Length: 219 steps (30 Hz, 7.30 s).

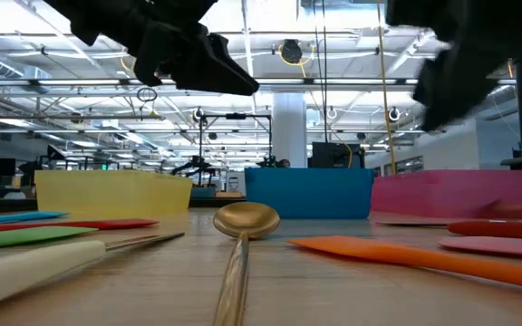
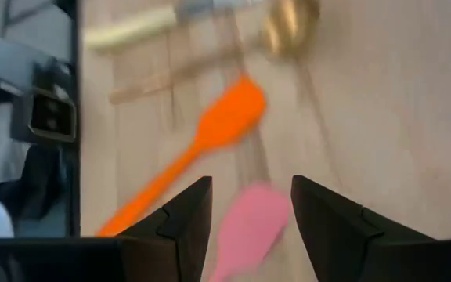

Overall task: Pick & Place Kitchen Items
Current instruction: Put the red serving spoon into the red bin, then put the gold serving spoon into the red bin

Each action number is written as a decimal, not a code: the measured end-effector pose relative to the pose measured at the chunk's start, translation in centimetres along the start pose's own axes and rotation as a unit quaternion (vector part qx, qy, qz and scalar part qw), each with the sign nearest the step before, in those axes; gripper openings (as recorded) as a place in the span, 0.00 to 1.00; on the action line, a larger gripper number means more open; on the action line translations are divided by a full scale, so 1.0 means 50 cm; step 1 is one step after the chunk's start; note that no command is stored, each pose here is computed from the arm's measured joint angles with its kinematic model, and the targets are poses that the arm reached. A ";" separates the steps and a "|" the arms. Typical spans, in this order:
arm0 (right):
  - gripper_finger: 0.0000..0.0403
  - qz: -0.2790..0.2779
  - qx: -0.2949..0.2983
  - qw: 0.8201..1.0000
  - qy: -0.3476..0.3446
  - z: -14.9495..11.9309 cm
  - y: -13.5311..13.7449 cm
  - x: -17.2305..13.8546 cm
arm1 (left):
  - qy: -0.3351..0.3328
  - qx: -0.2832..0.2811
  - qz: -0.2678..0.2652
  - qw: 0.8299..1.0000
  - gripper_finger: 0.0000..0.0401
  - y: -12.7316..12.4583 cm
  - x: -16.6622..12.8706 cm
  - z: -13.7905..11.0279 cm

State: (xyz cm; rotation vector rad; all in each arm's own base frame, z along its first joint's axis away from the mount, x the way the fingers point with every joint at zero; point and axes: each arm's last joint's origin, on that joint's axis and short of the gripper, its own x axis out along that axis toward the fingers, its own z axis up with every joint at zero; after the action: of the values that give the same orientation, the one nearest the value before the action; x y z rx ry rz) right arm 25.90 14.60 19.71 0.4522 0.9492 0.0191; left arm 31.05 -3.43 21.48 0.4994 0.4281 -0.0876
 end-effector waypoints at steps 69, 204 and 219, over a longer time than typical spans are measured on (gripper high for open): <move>0.06 -0.155 0.173 0.938 0.256 -0.130 -0.027 0.052 | 0.030 -0.080 0.058 0.995 0.38 0.082 0.005 -0.044; 0.25 -0.193 0.078 0.913 -0.350 0.071 -0.328 -0.201 | -0.042 -0.075 -0.109 0.990 0.38 0.049 0.004 -0.027; 0.22 -0.076 -0.011 0.935 -0.346 0.071 -0.214 -0.093 | -0.065 -0.033 -0.165 0.984 0.38 -0.023 -0.004 0.008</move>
State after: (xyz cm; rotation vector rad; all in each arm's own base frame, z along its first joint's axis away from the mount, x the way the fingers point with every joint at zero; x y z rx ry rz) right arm 24.02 2.61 21.00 0.3251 0.2847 -0.2562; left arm 30.79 -4.66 21.38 0.3526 0.3817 -0.4218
